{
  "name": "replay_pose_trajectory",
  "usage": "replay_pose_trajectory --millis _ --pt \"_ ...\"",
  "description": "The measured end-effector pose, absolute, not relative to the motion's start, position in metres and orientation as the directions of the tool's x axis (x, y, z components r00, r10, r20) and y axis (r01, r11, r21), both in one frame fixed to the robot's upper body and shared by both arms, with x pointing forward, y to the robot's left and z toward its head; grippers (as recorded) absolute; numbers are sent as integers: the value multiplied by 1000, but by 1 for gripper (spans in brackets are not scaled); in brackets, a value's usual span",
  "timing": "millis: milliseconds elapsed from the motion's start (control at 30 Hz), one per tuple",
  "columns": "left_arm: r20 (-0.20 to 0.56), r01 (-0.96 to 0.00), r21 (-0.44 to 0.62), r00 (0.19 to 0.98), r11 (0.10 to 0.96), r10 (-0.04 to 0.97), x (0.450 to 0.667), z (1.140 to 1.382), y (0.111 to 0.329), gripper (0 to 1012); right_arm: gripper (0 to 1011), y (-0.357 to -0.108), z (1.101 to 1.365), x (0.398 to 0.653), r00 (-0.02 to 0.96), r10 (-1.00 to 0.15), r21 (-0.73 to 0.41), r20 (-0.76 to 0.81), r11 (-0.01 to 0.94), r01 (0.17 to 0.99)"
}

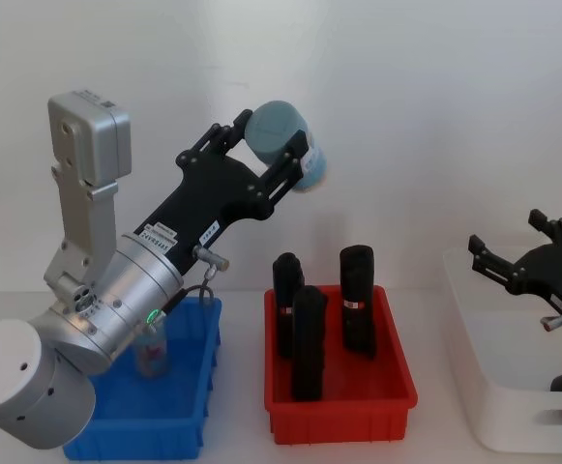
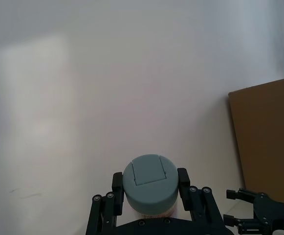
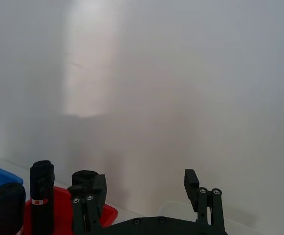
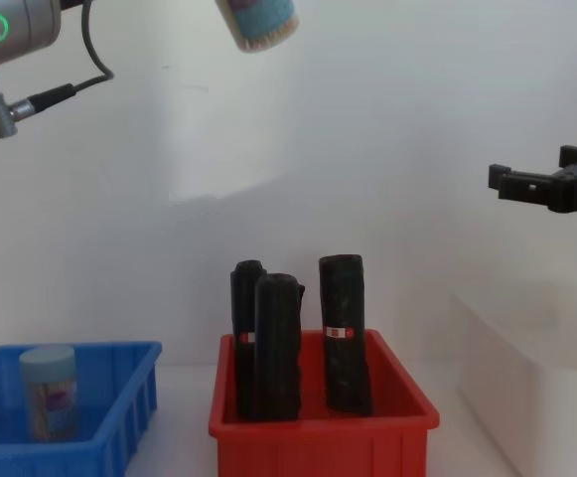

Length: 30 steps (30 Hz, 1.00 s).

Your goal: Pick the cotton swabs from the blue box and place them into the white box.

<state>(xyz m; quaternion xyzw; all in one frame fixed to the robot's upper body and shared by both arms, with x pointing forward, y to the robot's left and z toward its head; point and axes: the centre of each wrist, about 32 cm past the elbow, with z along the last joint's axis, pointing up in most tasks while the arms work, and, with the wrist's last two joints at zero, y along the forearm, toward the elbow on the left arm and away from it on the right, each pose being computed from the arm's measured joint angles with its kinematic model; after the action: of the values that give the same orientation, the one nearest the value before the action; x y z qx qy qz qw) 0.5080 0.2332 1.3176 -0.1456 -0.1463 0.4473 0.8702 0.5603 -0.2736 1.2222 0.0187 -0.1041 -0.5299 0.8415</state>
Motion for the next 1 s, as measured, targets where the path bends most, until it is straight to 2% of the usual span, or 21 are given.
replay_pose_trajectory --millis 533,1000 --pt "123 -732 -388 561 560 819 515 1316 236 670 1002 -269 1233 550 507 -833 69 222 533 843" --pt "118 -720 -378 587 583 801 522 1313 233 670 1002 -264 1244 550 575 -767 63 283 613 787"
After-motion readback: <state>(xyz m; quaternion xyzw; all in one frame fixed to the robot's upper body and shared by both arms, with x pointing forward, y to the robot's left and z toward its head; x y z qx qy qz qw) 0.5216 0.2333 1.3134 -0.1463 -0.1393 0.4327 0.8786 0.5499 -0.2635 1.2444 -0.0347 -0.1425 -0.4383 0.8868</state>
